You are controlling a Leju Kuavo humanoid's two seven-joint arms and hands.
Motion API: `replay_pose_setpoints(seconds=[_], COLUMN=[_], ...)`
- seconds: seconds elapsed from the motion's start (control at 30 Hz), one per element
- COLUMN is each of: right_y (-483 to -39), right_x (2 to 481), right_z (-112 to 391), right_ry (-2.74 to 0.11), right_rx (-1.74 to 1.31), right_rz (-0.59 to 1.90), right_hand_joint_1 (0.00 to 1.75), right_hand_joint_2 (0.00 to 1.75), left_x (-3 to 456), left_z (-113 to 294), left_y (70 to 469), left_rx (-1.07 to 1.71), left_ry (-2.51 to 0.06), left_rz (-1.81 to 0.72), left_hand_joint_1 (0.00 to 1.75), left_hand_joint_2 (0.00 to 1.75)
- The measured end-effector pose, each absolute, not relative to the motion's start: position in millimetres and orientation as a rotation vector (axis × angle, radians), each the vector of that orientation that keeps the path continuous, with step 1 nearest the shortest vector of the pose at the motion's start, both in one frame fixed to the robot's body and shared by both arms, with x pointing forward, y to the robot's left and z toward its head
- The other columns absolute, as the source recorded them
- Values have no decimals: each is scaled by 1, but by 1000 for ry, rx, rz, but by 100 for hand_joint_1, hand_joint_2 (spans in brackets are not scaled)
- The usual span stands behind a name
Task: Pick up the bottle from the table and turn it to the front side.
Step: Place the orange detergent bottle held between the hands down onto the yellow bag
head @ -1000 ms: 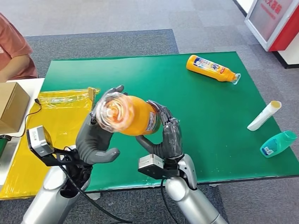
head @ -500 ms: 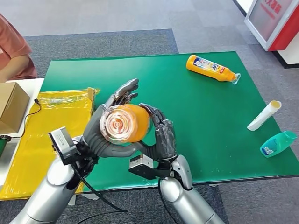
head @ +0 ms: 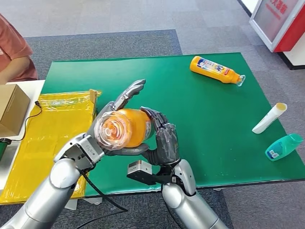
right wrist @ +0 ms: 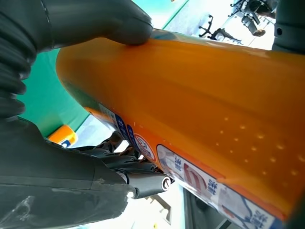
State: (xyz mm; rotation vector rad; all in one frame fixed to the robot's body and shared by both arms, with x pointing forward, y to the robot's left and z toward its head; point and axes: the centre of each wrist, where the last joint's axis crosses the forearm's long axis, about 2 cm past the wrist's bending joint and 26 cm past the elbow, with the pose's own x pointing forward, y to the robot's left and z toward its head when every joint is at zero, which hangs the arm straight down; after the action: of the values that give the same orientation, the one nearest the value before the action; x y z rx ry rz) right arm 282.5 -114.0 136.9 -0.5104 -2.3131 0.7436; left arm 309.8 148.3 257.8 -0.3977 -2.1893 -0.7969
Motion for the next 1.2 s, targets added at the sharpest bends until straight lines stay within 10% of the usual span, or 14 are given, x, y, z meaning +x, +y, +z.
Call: replay_pose_setpoints(seconds=[0.5, 0.53, 0.67, 0.9, 1.2], right_y=[-114, -114, -114, -132, -155], right_x=[282, 282, 281, 288, 298], right_z=[137, 137, 134, 116, 127], right_ry=[-2306, -2303, -2265, -2045, -1981], right_rx=[-520, -520, -500, -227, -32], right_rz=[750, 749, 740, 584, 351], right_hand_joint_1=[175, 164, 0, 0, 0], right_hand_joint_2=[175, 175, 175, 175, 175], left_x=[309, 308, 305, 288, 261], left_z=[255, 255, 249, 232, 211], left_y=[147, 148, 149, 159, 179], left_rx=[-427, -432, -453, -303, 1175], left_ry=[-2185, -2184, -2191, -2333, -2568], left_rz=[-796, -790, -742, -482, -731], left_hand_joint_1=[175, 175, 175, 175, 175], left_hand_joint_2=[175, 175, 175, 175, 175])
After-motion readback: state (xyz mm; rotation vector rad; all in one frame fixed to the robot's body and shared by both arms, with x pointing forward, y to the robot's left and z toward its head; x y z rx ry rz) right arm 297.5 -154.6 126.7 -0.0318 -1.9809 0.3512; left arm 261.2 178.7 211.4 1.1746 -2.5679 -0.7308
